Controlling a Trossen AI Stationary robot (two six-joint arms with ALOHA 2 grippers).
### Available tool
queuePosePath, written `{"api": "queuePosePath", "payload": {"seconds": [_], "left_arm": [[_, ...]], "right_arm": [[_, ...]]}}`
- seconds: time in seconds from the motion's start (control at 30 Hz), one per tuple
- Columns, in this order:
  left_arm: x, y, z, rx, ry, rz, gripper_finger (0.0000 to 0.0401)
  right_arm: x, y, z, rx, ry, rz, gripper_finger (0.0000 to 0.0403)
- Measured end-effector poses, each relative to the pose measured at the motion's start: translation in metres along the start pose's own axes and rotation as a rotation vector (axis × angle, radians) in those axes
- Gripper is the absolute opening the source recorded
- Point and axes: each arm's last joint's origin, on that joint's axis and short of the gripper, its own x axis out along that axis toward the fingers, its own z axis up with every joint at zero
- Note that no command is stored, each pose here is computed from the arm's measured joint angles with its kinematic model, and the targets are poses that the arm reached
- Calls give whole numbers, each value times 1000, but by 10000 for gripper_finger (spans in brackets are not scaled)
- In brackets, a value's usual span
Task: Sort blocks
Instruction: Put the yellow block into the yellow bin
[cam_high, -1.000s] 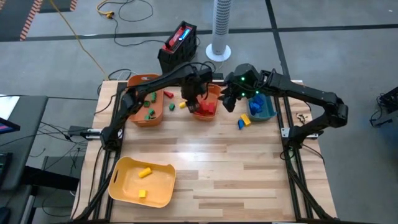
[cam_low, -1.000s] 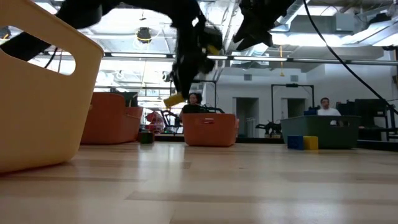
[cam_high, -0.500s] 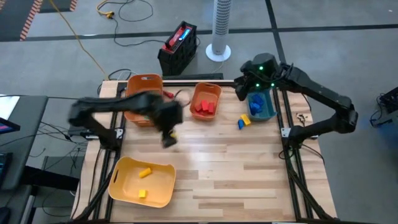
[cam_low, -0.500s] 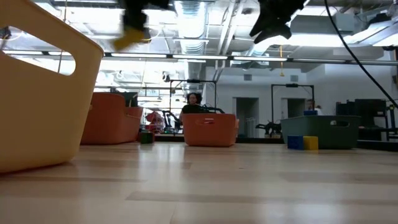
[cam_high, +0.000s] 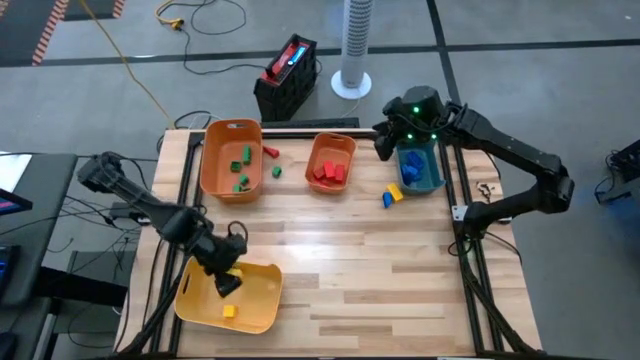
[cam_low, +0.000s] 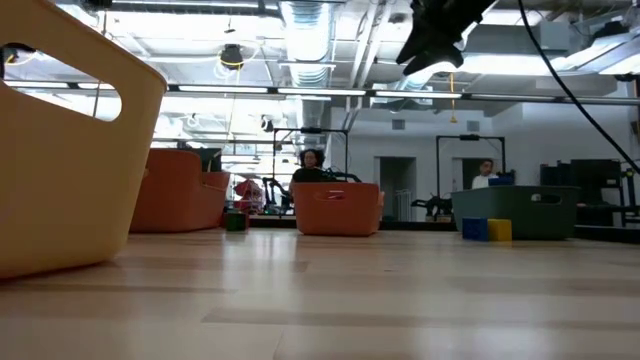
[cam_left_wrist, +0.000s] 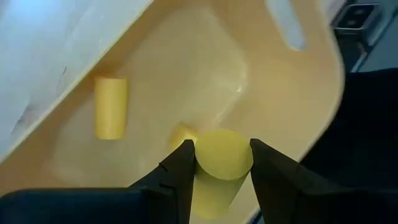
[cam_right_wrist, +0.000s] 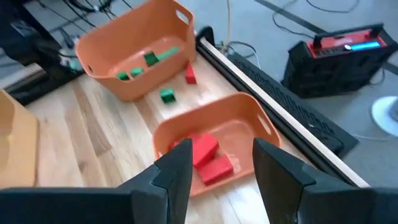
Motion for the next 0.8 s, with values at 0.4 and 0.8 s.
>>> {"api": "queuePosePath", "payload": {"seconds": [0.4, 0.8], "left_arm": [[47, 10, 4, 42, 49, 168, 124], [41, 10, 16, 22, 91, 98, 223]], "right_arm": [[1, 2, -1, 14, 5, 8, 179], [1, 7, -1, 12, 1, 21, 179]]}}
